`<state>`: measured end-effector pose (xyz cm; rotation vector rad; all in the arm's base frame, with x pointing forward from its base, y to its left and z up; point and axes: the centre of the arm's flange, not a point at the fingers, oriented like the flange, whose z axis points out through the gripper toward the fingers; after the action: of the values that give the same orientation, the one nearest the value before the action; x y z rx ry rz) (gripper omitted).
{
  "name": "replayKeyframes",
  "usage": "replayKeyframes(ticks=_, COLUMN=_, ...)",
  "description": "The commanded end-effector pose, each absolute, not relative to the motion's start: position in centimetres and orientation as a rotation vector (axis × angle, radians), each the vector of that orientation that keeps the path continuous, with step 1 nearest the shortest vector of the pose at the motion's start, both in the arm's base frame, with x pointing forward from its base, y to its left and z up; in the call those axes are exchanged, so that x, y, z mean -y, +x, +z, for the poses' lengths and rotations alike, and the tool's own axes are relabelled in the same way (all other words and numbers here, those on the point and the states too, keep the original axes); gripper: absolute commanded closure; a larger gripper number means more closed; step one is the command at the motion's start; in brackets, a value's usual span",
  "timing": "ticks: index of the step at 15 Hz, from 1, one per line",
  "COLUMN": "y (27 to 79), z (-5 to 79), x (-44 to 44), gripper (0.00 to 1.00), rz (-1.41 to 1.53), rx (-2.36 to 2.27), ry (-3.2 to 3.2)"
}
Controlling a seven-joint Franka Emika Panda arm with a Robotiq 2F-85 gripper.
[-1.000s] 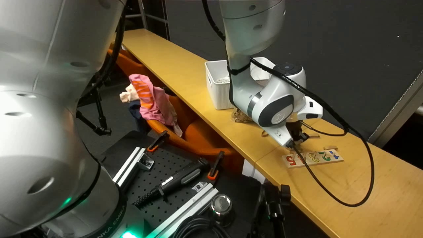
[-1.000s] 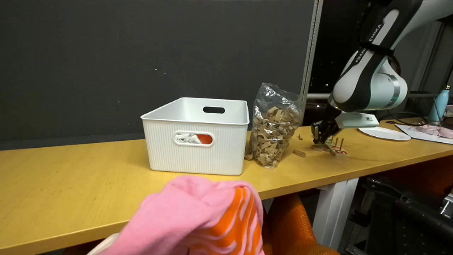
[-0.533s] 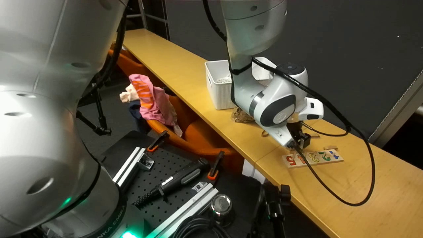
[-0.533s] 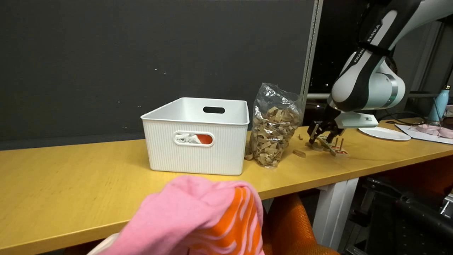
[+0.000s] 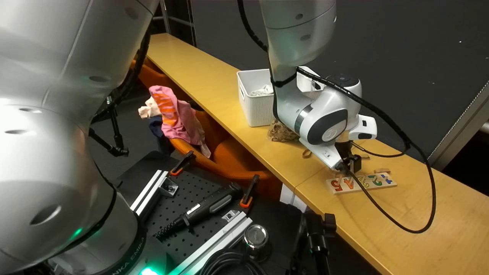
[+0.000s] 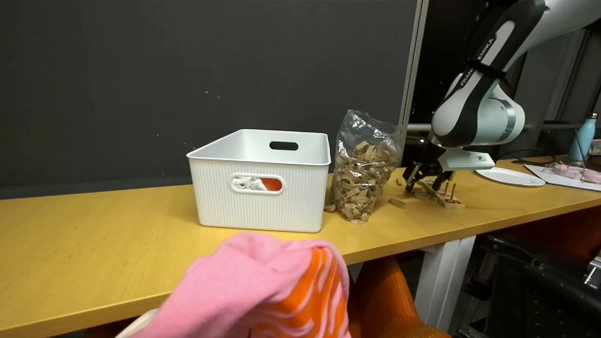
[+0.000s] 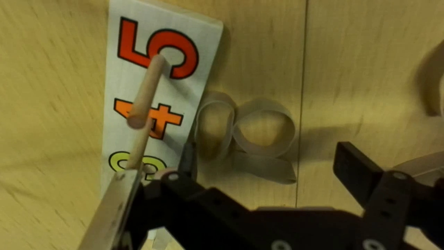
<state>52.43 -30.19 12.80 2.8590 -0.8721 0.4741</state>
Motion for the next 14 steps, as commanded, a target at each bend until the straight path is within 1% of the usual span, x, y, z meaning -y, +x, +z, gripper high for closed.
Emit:
replayKeyframes(ticks=1, y=53.6, z=12.4, x=31.1, gripper=0.0, rz=0.465, rx=0.884, ry=2.879)
replayKeyframes(ticks=10, y=54.8, z=11.6, x=31.2, gripper=0.0, rz=0.452, rx=0.879, ry=2.894)
replayKeyframes(ticks=13, y=55.0, z=11.5, x=31.1, gripper=0.08, rz=0.451, rx=0.875, ry=2.898)
replayKeyframes(ticks=14, y=55.1, z=11.4, x=31.1, gripper=0.29, rz=0.451, rx=0.876, ry=2.9)
